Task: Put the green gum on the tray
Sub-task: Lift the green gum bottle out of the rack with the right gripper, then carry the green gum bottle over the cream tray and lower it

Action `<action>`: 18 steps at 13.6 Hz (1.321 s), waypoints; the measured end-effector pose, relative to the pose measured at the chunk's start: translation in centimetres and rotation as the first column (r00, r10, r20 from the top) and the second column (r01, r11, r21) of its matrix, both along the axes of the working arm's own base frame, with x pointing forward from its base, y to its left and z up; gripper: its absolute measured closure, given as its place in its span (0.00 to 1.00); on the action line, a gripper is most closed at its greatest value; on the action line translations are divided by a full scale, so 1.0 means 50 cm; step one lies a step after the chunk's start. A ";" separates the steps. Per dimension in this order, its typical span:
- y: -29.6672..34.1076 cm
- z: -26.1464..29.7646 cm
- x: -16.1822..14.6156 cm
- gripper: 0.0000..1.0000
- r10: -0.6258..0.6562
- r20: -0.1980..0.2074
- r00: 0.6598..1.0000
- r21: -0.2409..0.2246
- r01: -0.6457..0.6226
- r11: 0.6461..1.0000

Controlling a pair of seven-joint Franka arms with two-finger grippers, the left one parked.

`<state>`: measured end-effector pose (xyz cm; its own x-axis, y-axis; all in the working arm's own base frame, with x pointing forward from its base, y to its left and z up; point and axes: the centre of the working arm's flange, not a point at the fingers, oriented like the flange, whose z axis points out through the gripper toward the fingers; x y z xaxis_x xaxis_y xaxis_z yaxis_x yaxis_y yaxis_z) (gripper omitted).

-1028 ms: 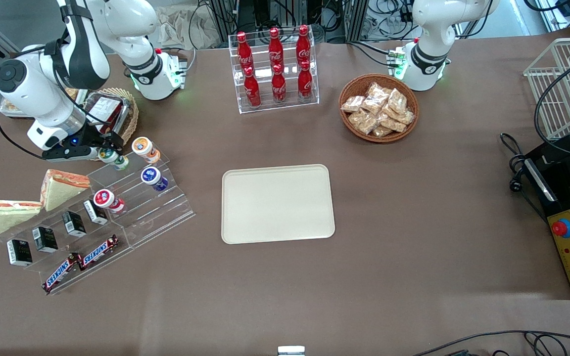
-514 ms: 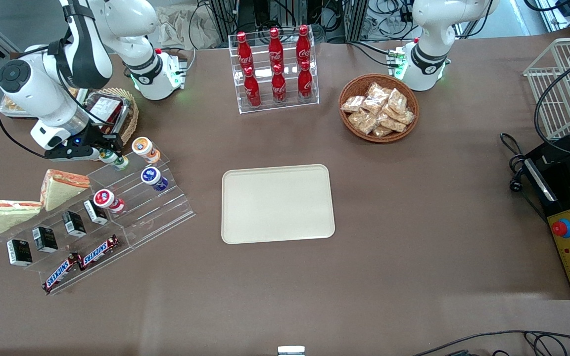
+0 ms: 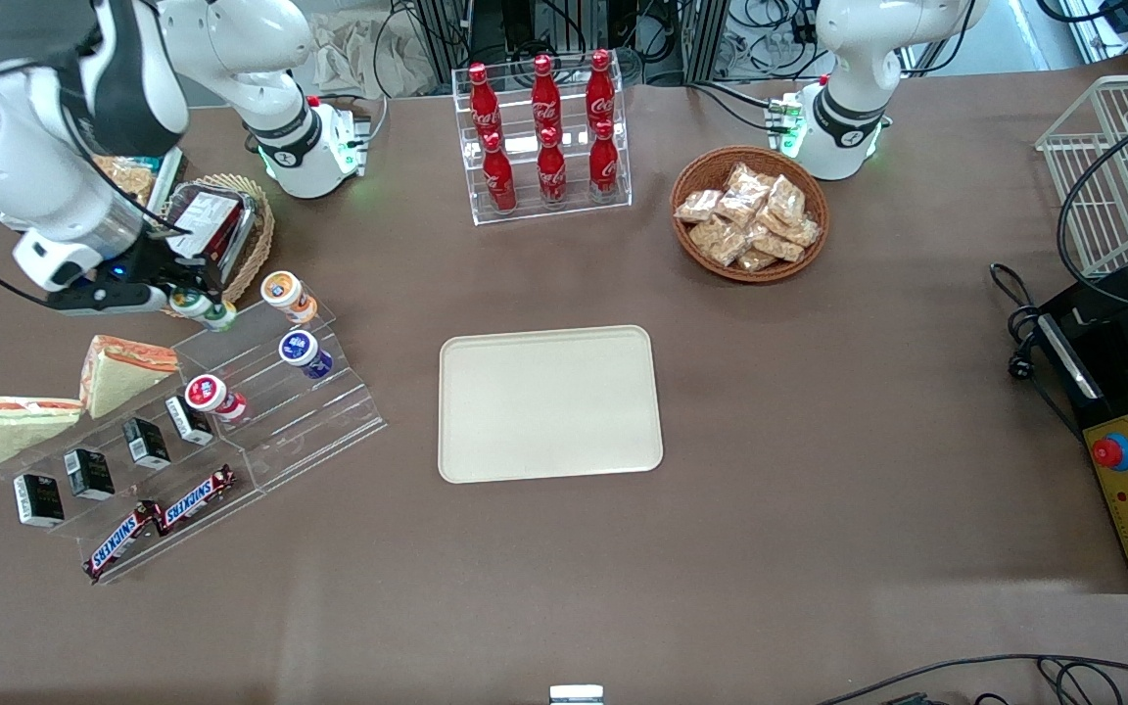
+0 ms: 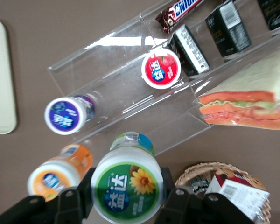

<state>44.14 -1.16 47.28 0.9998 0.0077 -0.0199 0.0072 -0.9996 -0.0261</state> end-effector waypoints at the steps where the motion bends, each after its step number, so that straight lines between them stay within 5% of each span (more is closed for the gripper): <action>1: 0.001 0.044 0.014 0.41 0.001 -0.014 1.000 0.003 -0.001 1.000; 4: 0.006 0.184 0.064 0.41 0.009 -0.061 0.998 0.008 -0.008 1.000; 7: 0.047 0.275 0.115 0.41 -0.024 -0.058 0.998 0.017 0.025 1.000; 11: 0.274 0.244 0.143 0.41 -0.168 -0.095 0.981 0.011 0.170 0.985; 15: 0.548 0.199 0.143 0.41 -0.330 -0.074 0.941 -0.009 0.331 0.944; 18: 0.641 0.146 0.151 0.41 -0.376 -0.058 0.925 0.003 0.377 0.926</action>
